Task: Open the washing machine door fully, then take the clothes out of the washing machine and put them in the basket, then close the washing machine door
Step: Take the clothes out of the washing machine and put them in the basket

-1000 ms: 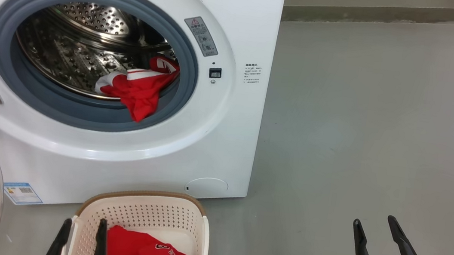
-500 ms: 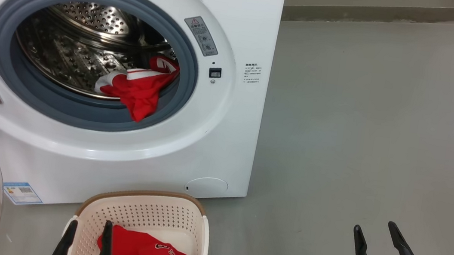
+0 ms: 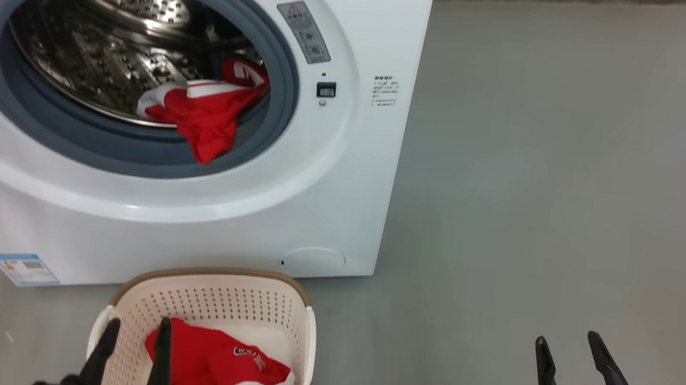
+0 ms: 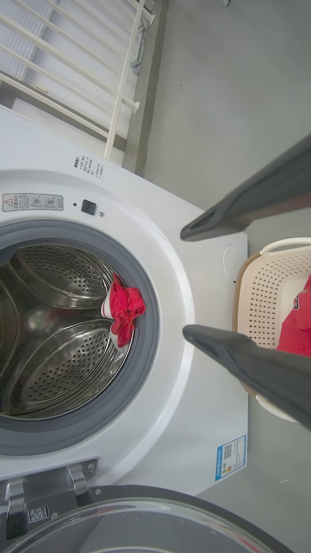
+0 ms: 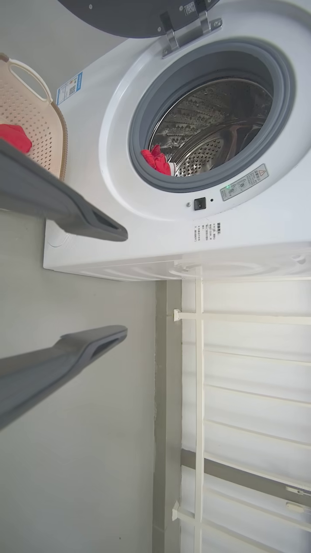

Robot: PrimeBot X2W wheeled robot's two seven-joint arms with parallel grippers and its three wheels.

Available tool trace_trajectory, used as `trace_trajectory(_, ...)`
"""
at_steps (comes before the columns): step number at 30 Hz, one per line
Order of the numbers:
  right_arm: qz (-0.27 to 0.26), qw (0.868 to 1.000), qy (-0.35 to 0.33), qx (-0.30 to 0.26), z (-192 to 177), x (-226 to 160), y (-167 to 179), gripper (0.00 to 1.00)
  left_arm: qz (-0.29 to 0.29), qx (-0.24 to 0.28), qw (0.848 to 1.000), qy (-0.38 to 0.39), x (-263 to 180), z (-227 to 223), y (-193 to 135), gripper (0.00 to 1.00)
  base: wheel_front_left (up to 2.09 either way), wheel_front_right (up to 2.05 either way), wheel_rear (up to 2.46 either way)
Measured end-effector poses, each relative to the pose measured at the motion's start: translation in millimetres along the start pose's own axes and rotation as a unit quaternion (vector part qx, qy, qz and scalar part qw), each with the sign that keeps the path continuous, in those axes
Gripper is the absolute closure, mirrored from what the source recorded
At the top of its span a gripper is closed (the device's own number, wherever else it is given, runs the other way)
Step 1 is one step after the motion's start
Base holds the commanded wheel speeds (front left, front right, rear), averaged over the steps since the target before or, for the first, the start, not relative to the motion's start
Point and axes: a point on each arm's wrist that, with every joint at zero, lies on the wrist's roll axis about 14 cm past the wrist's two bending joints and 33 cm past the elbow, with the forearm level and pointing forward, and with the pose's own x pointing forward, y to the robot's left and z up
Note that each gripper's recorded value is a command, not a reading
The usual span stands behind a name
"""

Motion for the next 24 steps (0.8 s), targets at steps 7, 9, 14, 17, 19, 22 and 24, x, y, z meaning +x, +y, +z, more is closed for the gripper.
trace_trajectory(7,0.001,1.000,0.023,-0.001,-13.4,13.1,0.3,0.00,-0.002,-0.002,1.000,-0.003,31.3,0.5,-1.5,0.00,0.00,0.00,0.00)
trace_trajectory(9,0.002,1.000,0.024,-0.002,-14.8,18.9,0.6,0.00,-0.002,-0.002,1.000,-0.004,40.6,0.6,-2.0,0.00,0.00,0.00,0.00)
trace_trajectory(14,0.001,0.999,0.035,-0.003,-22.6,29.8,-0.6,0.00,-0.006,-0.002,1.000,-0.022,71.5,10.8,-3.3,0.00,0.00,0.00,0.00)
trace_trajectory(17,0.000,0.999,0.040,-0.004,-27.1,37.1,-1.6,0.00,-0.006,0.003,0.999,-0.031,90.4,15.6,-0.8,0.00,0.00,0.00,0.00)
trace_trajectory(19,-0.001,0.999,0.044,-0.004,-30.6,42.1,-2.1,0.00,-0.004,0.004,0.999,-0.037,104.2,18.4,1.1,0.00,0.00,0.00,0.00)
trace_trajectory(22,-0.001,0.999,0.053,-0.001,-38.1,49.2,-1.9,0.00,-0.008,0.011,0.999,-0.045,126.4,21.5,0.6,0.00,0.00,0.00,0.00)
trace_trajectory(24,-0.001,0.998,0.059,-0.001,-43.4,54.0,-1.9,0.00,-0.013,0.010,0.998,-0.053,142.2,25.0,-0.9,0.00,0.00,0.00,0.00)
